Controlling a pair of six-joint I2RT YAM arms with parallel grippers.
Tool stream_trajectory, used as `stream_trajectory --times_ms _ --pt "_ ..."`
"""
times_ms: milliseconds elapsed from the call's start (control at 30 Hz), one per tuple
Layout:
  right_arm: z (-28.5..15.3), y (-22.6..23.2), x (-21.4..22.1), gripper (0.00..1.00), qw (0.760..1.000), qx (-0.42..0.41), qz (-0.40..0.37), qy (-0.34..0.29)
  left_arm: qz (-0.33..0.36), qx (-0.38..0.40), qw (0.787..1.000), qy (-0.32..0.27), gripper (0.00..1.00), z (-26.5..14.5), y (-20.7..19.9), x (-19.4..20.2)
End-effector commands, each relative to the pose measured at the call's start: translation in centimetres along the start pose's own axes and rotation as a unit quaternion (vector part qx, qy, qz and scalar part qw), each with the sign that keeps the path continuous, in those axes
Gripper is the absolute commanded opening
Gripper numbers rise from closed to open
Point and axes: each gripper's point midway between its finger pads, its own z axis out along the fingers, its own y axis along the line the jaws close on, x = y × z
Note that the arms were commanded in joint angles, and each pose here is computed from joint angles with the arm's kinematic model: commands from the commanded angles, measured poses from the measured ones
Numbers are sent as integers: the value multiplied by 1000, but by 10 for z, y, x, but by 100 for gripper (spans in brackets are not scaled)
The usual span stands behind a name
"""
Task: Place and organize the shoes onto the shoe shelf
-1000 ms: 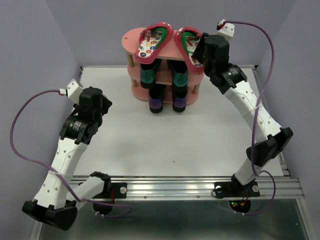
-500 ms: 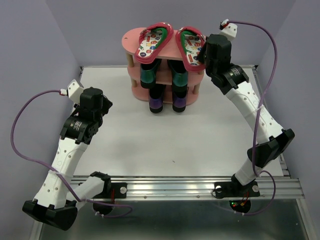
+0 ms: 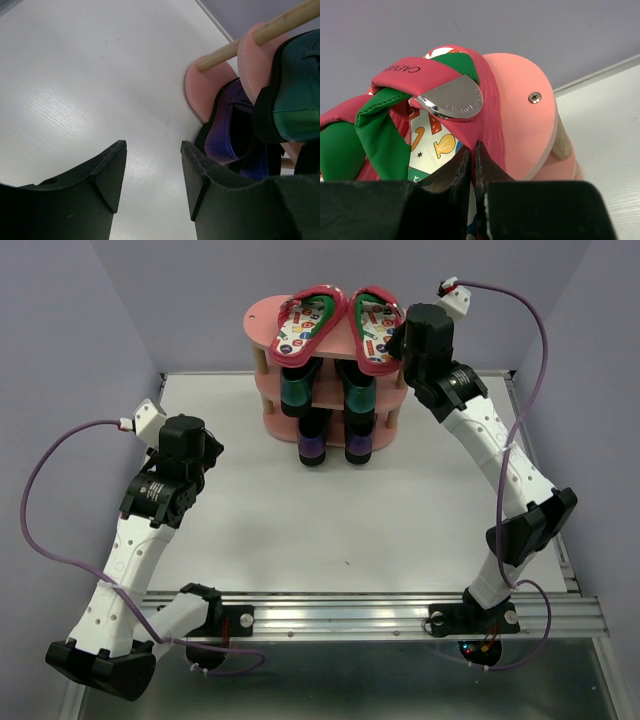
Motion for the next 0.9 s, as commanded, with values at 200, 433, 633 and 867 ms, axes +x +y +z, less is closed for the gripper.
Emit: stream_trajectory --times_ms 200,433,633,867 --pt "6 30 -21 1 997 -46 63 -26 2 -1 1000 -15 58 0 2 -7" --pt "5 37 -12 3 996 -68 49 -8 4 3 1000 -8 58 6 -3 -4" --pt "5 44 -3 4 995 -89 51 10 5 5 1000 -5 58 9 -5 -2" --pt "6 53 6 4 992 -109 54 29 4 3 1000 -6 58 9 -3 -2"
